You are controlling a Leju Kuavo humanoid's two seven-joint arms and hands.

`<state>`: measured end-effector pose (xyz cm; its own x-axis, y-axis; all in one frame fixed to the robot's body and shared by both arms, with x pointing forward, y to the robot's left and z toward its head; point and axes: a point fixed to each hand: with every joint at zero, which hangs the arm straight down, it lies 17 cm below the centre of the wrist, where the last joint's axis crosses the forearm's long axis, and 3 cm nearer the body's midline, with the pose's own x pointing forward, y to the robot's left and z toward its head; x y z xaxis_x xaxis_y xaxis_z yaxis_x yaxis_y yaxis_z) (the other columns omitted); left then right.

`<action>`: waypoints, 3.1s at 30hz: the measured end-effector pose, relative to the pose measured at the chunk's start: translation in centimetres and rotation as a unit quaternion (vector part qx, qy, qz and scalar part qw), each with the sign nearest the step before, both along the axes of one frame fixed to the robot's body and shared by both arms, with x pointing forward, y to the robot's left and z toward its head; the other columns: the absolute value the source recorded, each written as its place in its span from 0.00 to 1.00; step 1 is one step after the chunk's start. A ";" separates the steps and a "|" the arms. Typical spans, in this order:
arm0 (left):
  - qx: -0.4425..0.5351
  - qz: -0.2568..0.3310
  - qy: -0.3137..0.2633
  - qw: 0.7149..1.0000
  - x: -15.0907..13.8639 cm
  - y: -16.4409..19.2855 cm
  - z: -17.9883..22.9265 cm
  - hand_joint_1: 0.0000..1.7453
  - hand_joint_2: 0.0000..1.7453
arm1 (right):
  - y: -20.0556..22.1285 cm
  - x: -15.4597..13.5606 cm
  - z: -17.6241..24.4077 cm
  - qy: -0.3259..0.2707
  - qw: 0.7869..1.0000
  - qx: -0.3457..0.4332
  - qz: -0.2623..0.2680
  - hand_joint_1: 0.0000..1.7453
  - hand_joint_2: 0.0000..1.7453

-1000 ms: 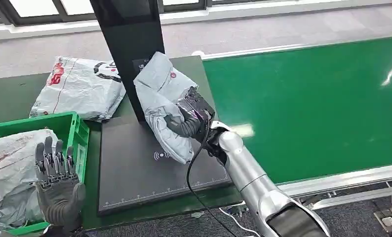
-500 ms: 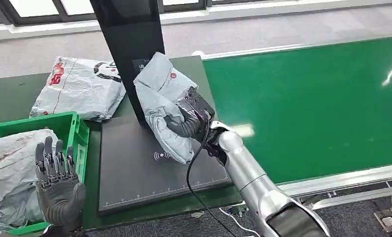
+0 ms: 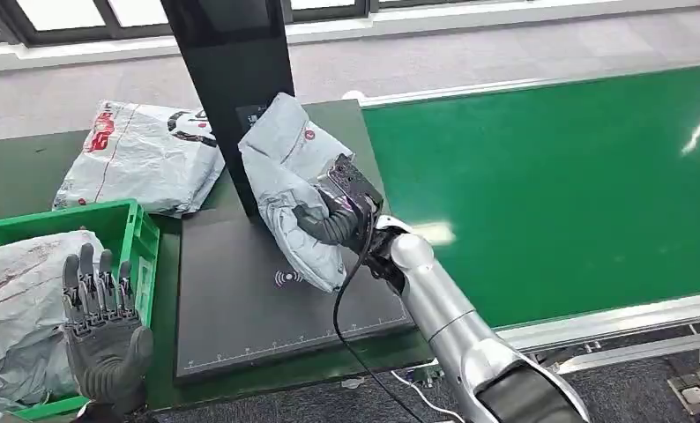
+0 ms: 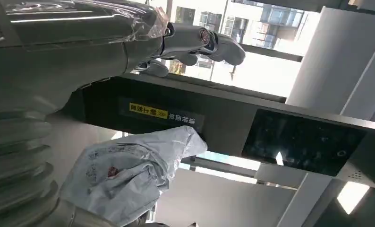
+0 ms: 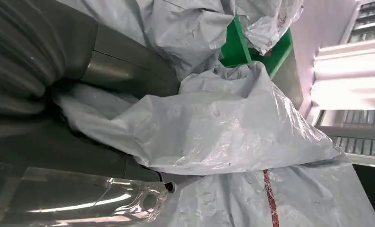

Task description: Moved the parcel from conveyor to table for the left to box.

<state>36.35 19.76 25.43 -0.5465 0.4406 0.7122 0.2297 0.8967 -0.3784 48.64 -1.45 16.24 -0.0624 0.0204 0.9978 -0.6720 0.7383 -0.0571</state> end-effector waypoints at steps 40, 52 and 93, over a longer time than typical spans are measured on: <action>0.000 0.002 0.001 1.000 1.0 0.0 -0.2 0.00 1.00 | 7.7 -7.3 -6.8 0.065 0.988 -0.037 0.139 0.00 1.00; -0.002 0.008 -0.003 1.000 0.3 0.2 -0.4 0.00 1.00 | 5.9 -4.1 -1.4 -0.006 0.997 0.028 0.072 0.00 1.00; 0.014 0.024 -0.002 1.000 -0.5 0.6 -0.3 0.00 1.00 | 0.2 -4.3 10.0 -0.165 0.976 0.138 -0.041 0.00 1.00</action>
<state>35.80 20.40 25.11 -0.5700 0.3934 0.7213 0.1876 0.9171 -0.3519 44.36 -1.20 26.27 -0.3905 -0.2276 0.8920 -0.5890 0.8064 -0.0520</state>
